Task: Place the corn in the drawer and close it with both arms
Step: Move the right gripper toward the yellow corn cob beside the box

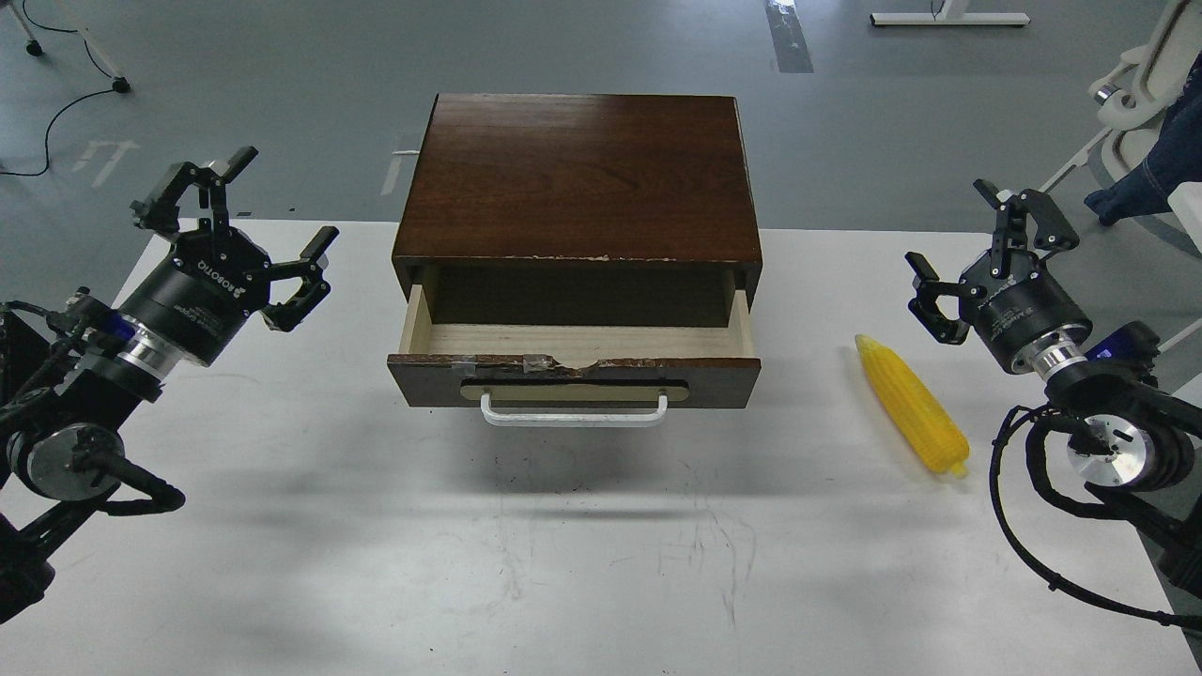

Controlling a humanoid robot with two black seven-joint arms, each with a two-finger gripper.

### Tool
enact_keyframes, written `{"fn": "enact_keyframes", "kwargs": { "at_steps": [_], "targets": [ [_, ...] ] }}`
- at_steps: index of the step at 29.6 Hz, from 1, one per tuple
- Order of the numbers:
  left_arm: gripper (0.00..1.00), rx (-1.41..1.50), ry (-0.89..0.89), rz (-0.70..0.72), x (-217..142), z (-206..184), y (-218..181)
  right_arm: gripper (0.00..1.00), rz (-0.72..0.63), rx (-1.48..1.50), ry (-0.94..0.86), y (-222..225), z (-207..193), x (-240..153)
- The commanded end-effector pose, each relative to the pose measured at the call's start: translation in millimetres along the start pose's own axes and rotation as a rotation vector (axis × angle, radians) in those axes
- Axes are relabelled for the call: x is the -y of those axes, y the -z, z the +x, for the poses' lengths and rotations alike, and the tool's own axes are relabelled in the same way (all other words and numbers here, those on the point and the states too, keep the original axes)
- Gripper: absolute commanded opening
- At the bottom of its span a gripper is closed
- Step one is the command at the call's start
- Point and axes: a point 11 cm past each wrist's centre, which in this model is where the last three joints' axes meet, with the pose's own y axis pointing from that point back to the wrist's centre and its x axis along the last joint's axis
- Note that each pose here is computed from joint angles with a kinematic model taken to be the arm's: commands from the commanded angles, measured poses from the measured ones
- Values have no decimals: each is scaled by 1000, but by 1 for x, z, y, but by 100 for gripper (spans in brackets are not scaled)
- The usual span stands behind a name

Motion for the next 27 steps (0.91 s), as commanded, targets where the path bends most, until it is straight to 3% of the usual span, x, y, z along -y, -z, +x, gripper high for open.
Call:
{"fn": "enact_keyframes", "kwargs": {
  "at_steps": [1, 19, 22, 27],
  "targets": [
    [100, 1, 1, -1, 0, 0, -1, 100, -2, -5, -4, -1, 3, -1],
    [100, -7, 6, -11, 3, -2, -1, 100, -32, 29, 73, -4, 18, -20],
    [100, -7, 9, -12, 4, -3, -1, 100, -33, -36, 77, 11, 24, -22],
    [100, -7, 10, -14, 4, -4, -2, 100, -69, -414, 138, 62, 35, -25]
  ]
}}
